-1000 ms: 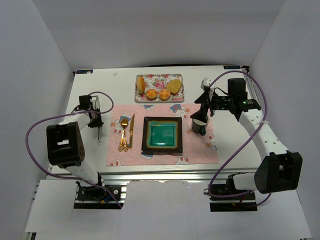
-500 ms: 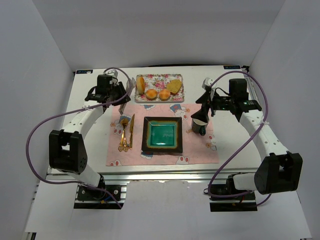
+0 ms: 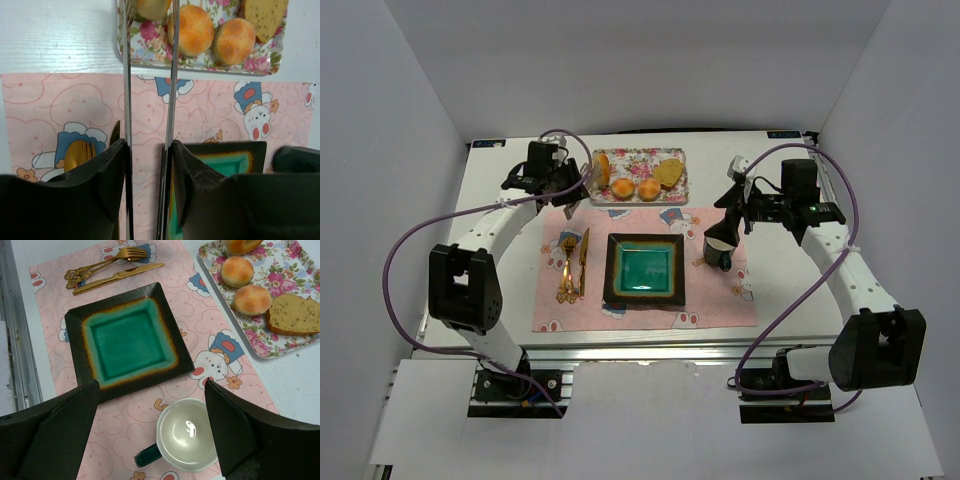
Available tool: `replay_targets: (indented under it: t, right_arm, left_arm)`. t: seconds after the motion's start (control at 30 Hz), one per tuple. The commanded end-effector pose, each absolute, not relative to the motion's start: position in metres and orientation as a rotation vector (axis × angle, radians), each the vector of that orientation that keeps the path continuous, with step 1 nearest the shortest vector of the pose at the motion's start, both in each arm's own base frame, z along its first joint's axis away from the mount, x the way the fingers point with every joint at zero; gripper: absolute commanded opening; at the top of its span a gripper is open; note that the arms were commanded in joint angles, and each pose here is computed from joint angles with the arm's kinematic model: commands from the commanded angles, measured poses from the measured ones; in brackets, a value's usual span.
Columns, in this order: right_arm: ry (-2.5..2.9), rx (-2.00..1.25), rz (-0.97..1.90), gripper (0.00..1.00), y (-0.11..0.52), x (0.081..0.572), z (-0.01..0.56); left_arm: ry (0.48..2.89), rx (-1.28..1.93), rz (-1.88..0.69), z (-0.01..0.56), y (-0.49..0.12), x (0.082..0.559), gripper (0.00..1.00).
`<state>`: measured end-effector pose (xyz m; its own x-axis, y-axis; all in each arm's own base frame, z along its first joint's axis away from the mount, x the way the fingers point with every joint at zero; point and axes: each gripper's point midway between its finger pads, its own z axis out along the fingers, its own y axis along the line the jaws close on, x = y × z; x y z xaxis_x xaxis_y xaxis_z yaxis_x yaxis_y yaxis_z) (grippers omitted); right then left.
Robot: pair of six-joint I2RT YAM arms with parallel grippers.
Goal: Place the bread
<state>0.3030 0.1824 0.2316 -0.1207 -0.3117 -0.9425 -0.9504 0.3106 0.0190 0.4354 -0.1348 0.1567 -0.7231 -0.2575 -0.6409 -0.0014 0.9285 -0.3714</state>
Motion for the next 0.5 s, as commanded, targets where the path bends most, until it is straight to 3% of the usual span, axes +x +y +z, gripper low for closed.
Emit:
replay_targets:
  t: [0.0, 0.47]
  right_arm:
    - [1.597, -1.167, 0.849, 0.90, 0.182, 0.300, 0.239]
    - [1.594, -1.166, 0.859, 0.89, 0.182, 0.299, 0.238]
  left_arm:
    - [2.259, -0.176, -0.449, 0.190, -0.137, 0.446, 0.51]
    - [2.306, -0.122, -0.404, 0.180, -0.143, 0.457, 0.54]
